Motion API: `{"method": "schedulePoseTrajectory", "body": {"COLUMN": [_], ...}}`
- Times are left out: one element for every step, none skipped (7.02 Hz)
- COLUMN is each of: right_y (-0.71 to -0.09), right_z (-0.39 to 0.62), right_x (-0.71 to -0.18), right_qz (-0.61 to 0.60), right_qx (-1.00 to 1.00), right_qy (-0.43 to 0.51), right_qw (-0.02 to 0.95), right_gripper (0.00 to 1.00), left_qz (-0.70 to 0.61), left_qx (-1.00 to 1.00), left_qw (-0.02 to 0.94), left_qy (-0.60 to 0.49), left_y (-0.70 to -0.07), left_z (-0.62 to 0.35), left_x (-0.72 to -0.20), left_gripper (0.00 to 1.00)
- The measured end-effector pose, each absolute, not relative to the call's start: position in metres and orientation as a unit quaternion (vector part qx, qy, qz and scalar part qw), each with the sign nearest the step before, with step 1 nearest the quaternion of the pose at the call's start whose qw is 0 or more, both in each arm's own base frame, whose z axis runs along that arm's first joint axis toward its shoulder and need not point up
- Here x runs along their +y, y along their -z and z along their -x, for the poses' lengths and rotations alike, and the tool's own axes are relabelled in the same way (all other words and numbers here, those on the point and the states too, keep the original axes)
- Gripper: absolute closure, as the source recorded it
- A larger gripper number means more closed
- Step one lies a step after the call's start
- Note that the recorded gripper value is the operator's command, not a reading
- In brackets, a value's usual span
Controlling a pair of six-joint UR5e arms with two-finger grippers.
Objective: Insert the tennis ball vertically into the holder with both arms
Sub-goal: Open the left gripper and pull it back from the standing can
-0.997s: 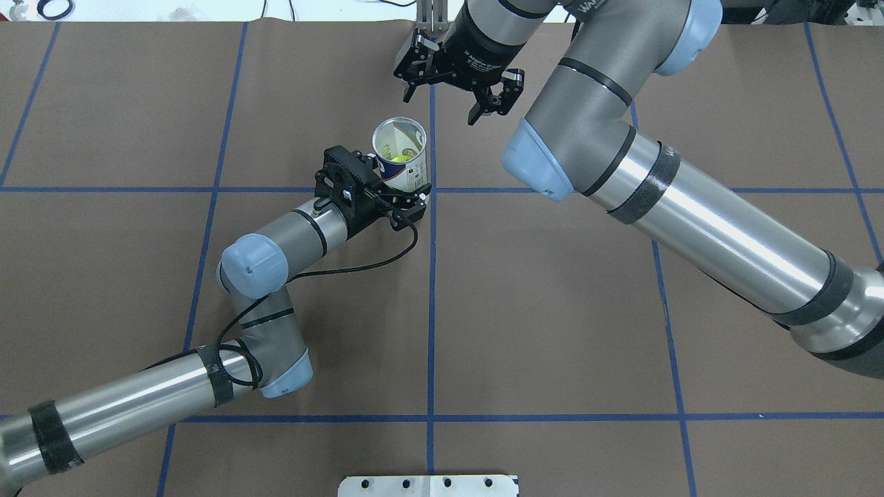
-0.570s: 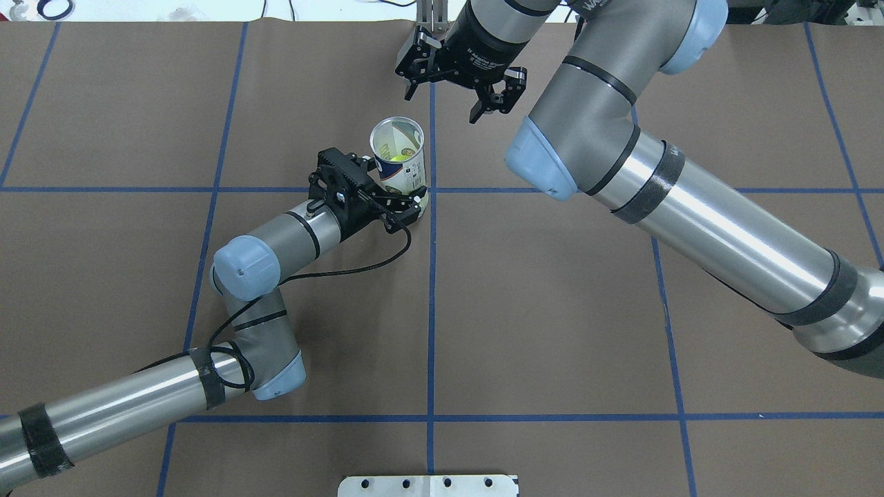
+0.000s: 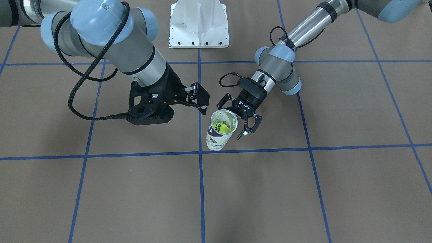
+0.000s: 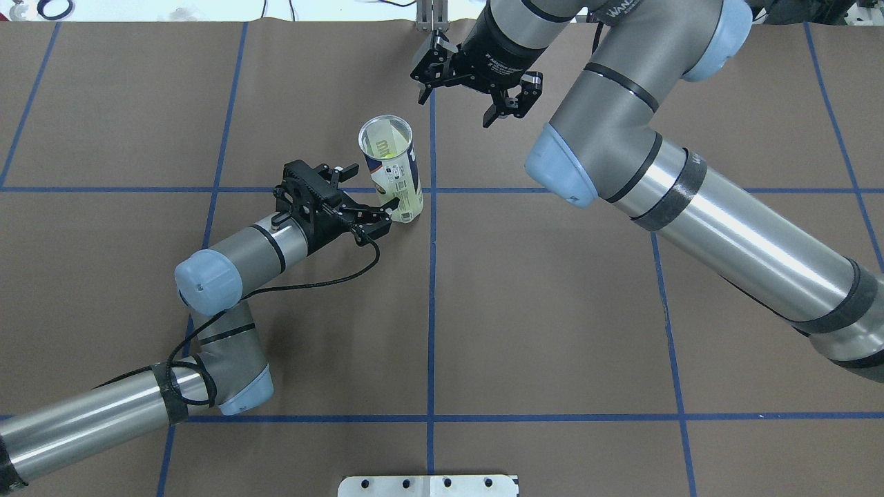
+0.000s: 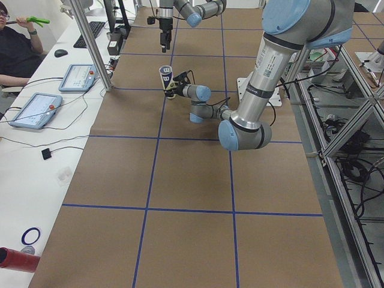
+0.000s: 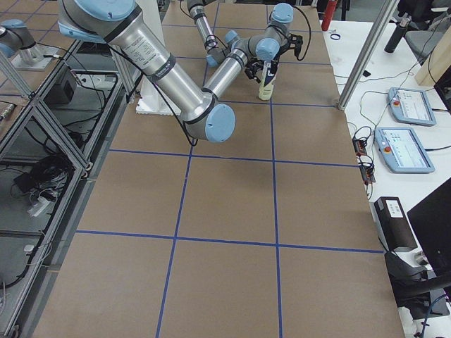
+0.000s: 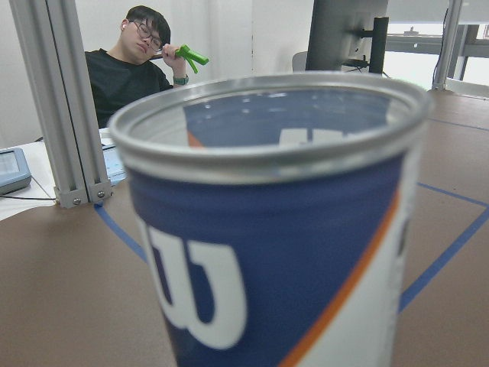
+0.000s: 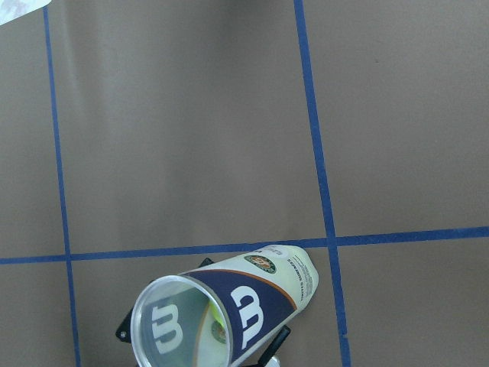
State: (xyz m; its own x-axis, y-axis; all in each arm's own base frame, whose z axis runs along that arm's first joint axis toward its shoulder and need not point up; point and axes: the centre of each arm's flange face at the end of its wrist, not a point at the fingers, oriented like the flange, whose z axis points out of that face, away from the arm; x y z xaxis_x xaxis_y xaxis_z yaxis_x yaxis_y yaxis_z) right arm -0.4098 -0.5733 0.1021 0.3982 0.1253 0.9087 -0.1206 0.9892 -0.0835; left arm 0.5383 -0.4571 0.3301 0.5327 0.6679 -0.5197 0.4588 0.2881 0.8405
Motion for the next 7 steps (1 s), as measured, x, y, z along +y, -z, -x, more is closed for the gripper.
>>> {"method": "schedulePoseTrajectory", "body": {"right_y": [-0.106, -0.111, -0.119, -0.131, -0.152, -0.182, -0.221], "right_z": [0.404, 0.398, 0.391, 0.381, 0.367, 0.346, 0.319], "right_x": [-0.574, -0.577, -0.58, -0.585, -0.592, -0.601, -0.612], "right_qz": [0.002, 0.002, 0.002, -0.001, -0.008, -0.021, -0.037], "right_qx": [-0.543, -0.543, -0.541, -0.536, -0.529, -0.516, -0.498], "right_qy": [-0.076, -0.079, -0.083, -0.084, -0.083, -0.077, -0.064], "right_qw": [0.836, 0.836, 0.837, 0.84, 0.845, 0.853, 0.864], "right_gripper": [0.01, 0.01, 0.01, 0.01, 0.01, 0.01, 0.01], "left_qz": [-0.589, -0.586, -0.579, -0.571, -0.567, -0.561, -0.543], "left_qx": [0.475, 0.474, 0.481, 0.49, 0.492, 0.49, 0.484], "left_qw": [0.648, 0.651, 0.651, 0.649, 0.65, 0.655, 0.671], "left_qy": [-0.083, -0.087, -0.099, -0.114, -0.122, -0.129, -0.143], "left_y": [-0.341, -0.355, -0.368, -0.378, -0.387, -0.397, -0.402], "left_z": [-0.531, -0.519, -0.502, -0.483, -0.46, -0.432, -0.395], "left_x": [-0.452, -0.445, -0.433, -0.422, -0.416, -0.419, -0.433], "left_gripper": [0.01, 0.01, 0.01, 0.01, 0.01, 0.01, 0.01]}}
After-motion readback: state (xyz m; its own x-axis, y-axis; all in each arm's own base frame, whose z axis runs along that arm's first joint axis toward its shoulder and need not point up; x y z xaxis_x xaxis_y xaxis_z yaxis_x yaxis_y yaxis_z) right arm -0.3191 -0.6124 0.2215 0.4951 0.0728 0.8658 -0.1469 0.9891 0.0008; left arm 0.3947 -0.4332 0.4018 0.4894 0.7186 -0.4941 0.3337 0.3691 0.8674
